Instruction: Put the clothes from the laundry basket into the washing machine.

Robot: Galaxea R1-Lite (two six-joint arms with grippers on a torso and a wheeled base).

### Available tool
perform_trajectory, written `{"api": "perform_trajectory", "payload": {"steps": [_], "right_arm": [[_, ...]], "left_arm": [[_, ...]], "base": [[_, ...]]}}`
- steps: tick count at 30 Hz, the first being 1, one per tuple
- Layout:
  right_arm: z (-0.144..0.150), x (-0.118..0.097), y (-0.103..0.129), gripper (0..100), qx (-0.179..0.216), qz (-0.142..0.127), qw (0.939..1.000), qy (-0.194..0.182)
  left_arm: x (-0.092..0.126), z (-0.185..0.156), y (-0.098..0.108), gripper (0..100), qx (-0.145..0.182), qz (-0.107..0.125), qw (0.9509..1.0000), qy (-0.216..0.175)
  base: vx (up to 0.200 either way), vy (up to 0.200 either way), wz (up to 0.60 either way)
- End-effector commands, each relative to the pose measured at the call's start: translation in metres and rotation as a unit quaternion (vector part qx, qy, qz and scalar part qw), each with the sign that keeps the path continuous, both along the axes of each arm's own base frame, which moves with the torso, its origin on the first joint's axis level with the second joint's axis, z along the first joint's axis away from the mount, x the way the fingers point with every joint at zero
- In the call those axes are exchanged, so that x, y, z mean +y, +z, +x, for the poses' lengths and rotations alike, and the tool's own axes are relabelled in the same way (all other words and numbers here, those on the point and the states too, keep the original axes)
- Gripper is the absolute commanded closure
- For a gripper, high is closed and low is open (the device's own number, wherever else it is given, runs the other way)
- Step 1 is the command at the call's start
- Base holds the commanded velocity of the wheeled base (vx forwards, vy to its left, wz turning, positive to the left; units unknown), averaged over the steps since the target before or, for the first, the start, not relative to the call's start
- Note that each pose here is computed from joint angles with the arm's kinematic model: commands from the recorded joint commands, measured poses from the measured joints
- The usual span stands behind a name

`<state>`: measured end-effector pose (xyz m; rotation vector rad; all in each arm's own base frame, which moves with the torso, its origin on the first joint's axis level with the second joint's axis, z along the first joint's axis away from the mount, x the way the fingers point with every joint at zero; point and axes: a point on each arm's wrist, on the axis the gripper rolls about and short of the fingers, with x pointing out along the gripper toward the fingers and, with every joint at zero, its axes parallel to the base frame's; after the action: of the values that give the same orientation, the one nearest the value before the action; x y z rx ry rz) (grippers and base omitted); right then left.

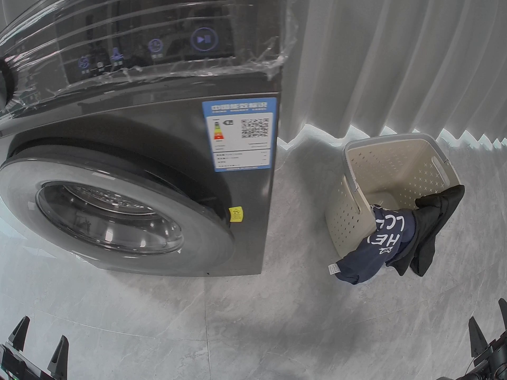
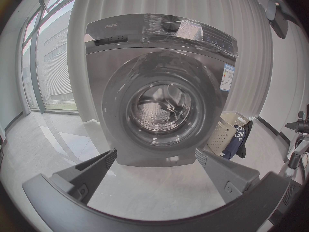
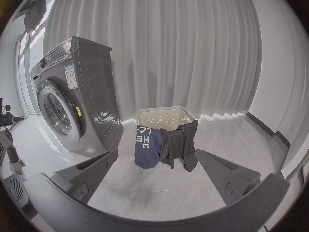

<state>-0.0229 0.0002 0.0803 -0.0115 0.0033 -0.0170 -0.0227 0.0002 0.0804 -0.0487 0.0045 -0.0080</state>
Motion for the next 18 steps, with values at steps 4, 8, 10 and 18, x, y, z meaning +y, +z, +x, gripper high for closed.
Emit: {"api": "perform_trajectory", "payload": {"steps": [4, 8, 10, 18], "right_arm": [[0.0001, 0.0000, -0.0053, 0, 0.001, 0.000, 1.0000, 0.000], [0.0001, 0.0000, -0.0053, 0, 0.001, 0.000, 1.0000, 0.001], [0.0001, 0.0000, -0.0053, 0, 0.001, 0.000, 1.0000, 0.000], [0.0001, 0.0000, -0.0053, 0, 0.001, 0.000, 1.0000, 0.000]], "left_arm": [[0.0000, -0.0002, -0.0050, 0, -0.001, 0.000, 1.0000, 0.000], [0.0000, -0.0002, -0.0050, 0, -0.001, 0.000, 1.0000, 0.000], [0.0000, -0.0002, -0.0050, 0, -0.001, 0.000, 1.0000, 0.000], [0.0000, -0.0002, -0.0050, 0, -0.001, 0.000, 1.0000, 0.000]], "base": [[0.000, 0.200, 0.00], [0.000, 0.200, 0.00], [0.000, 0.200, 0.00], [0.000, 0.200, 0.00]]}}
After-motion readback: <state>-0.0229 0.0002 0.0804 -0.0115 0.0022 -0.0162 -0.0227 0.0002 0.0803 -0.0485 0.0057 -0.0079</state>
